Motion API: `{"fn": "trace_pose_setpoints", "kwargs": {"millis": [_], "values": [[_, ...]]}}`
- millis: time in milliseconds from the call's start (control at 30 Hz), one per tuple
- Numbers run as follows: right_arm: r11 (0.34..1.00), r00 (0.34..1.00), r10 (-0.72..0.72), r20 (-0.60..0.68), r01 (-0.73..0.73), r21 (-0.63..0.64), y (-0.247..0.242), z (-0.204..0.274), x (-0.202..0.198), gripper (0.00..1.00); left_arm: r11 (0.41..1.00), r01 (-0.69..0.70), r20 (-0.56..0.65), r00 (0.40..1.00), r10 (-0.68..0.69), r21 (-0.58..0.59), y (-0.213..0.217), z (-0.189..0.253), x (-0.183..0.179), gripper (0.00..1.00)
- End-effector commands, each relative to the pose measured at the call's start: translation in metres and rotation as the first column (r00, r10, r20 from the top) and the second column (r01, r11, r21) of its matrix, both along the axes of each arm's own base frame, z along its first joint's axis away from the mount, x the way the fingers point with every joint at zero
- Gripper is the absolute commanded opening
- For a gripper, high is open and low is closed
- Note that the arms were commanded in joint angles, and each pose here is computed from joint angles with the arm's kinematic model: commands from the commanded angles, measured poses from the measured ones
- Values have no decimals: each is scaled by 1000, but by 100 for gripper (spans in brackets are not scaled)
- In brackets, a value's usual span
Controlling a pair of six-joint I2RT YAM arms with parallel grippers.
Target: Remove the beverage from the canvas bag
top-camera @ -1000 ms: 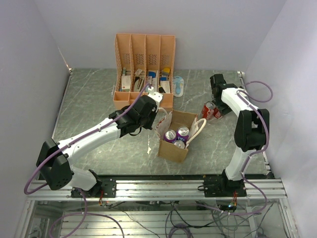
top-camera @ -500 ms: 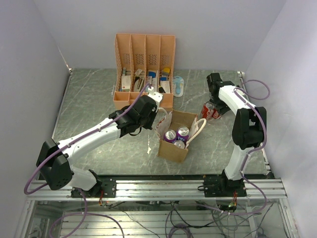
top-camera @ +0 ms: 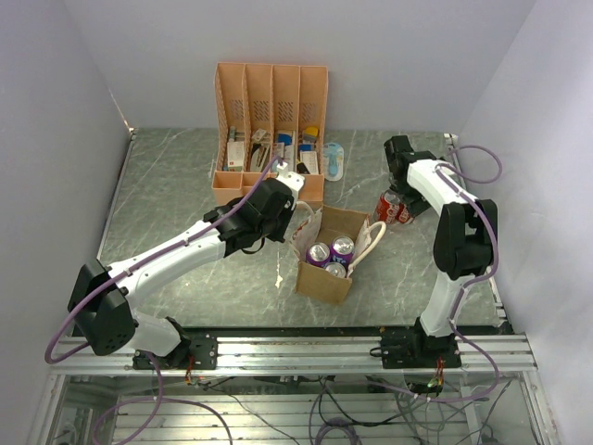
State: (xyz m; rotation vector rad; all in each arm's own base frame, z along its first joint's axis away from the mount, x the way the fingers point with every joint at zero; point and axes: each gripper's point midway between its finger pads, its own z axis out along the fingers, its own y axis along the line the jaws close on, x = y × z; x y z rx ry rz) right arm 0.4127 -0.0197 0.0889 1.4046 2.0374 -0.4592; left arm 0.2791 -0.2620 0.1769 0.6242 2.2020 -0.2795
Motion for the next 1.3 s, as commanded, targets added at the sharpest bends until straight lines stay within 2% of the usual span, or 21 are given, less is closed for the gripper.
{"fn": "trace_pose_setpoints", "kwargs": {"millis": [0,133,333,433,533,600,633,700,800,867,933,1033,1133,1200,1267], "values": [[999,997,26,74,-24,-35,-3,32,5,89,1000,-3,37,999,3,-11,2,17,6,7],[997,993,76,95,-74,-28,-1,49,1,94,1000,4,33,999,-4,-13,0,17,6,7],[967,966,252,53,-249,-52,2,78,-19,97,1000,4,34,999,-4,-11,1,17,6,7],[916,919,394,-9,-394,-78,4,86,-25,98,1000,1,38,999,-1,-6,2,17,6,7],[835,839,540,-67,-544,-86,10,91,-29,98,1000,4,38,999,-4,-6,1,17,6,7],[794,800,598,-45,-600,-96,15,98,-33,98,1000,6,32,999,-6,-5,1,15,6,7],[761,765,644,-24,-643,-92,21,98,-36,98,1000,7,30,1000,-7,-4,0,14,6,7],[674,667,738,100,-728,-126,39,122,-41,99,1000,11,23,1000,-11,-2,-1,12,5,7],[471,398,865,306,-855,-219,84,166,-53,100,1000,19,11,1000,-19,-1,-3,9,5,7],[385,268,886,377,-880,-279,106,194,-62,100,1000,18,6,1000,-18,3,-3,7,5,7],[291,165,907,388,-911,-292,131,208,-70,100,1000,8,10,1000,-8,3,-1,8,5,7],[153,66,941,331,-958,-243,176,204,-82,100,1000,15,13,1000,-15,-8,-3,10,4,7],[88,37,960,276,-980,-177,214,187,-101,100,1000,22,9,1000,-21,-10,-4,10,4,7],[24,-14,962,272,-990,-136,238,173,-118,100,1000,22,8,1000,-22,-11,-4,10,4,7],[4,-19,967,256,-996,-89,250,156,-129,100,999,27,9,1000,-26,-20,-5,11,3,7]]}}
